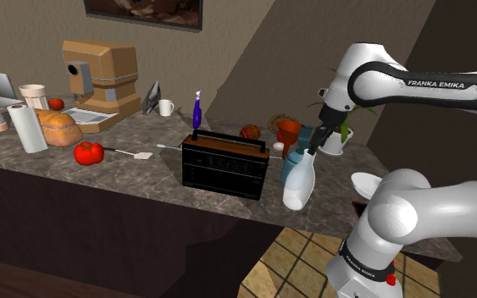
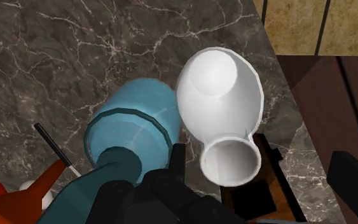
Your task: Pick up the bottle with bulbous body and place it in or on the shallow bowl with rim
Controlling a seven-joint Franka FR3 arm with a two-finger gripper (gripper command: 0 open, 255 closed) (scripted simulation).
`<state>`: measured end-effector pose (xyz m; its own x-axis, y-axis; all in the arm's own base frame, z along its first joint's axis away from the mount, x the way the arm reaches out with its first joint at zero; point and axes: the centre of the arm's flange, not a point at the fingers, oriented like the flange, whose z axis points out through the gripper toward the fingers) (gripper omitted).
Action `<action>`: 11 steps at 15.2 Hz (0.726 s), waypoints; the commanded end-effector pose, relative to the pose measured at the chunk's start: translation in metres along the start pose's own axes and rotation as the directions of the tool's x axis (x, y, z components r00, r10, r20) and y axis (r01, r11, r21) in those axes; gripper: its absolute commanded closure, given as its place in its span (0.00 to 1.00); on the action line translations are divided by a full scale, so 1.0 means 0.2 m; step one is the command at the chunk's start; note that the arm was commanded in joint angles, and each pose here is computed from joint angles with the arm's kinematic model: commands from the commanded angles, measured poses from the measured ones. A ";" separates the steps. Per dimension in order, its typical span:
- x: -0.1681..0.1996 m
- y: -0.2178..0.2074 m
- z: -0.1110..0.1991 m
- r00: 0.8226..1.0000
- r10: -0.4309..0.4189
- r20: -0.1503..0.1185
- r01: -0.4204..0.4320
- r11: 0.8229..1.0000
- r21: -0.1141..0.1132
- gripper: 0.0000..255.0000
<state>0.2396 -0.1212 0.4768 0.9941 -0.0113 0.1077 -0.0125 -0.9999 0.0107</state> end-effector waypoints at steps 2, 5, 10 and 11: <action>-0.03 0.07 0.11 1.000 0.001 -0.012 -0.001 1.000 0.012 0.00; -0.03 0.06 0.19 1.000 0.001 -0.012 -0.001 1.000 0.012 0.00; -0.03 0.06 0.28 1.000 0.001 -0.012 -0.001 1.000 0.012 0.00; -0.03 0.06 0.28 1.000 0.001 -0.012 -0.001 1.000 0.012 0.00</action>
<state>0.2400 -0.1344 0.4217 0.9928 -0.0120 0.1191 -0.0119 -0.9999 -0.0018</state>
